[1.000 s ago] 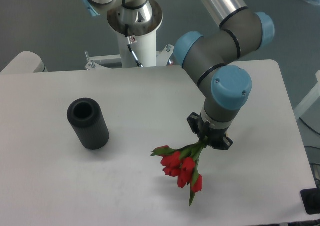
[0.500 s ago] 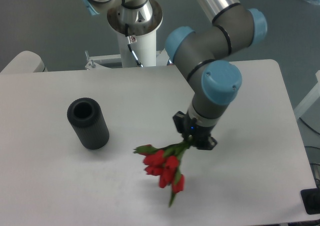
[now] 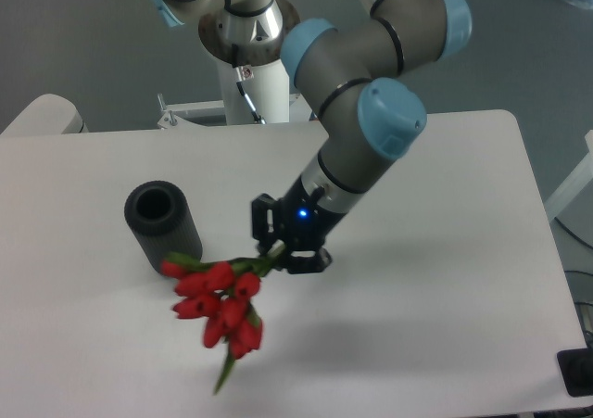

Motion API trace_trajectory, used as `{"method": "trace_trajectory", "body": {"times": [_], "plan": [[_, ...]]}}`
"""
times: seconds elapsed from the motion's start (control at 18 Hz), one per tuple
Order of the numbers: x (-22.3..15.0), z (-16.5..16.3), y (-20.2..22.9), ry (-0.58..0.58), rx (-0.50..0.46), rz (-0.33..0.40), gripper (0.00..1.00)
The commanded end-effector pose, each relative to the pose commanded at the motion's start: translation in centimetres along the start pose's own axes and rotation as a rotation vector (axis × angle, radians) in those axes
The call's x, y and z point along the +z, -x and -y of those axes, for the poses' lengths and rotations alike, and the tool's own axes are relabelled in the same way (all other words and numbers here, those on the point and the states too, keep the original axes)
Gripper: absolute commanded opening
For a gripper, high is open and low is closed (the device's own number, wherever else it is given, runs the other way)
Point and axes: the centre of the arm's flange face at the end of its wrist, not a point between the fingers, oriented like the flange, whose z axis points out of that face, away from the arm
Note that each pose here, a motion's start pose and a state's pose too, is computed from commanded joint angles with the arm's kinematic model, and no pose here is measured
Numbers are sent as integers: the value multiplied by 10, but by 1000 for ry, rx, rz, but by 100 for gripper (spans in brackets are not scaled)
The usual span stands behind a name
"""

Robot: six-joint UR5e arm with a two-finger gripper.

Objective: Insert the flowers into the vase
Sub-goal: 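Carry the red tulips toward the black vase and raise them above it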

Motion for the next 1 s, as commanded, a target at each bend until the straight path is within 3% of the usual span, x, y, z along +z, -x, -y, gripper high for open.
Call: {"method": "trace_trajectory", "body": {"times": [0.22,0.44,0.83,1.0], "plan": [[-26,28,-21,-193,-8,-48,0],[-32,35,-32,-288,-2,-91,0],[-47,10,-63,-508,41,-131,0],[-43,-9,-80,-546,62,-122,0]]}}
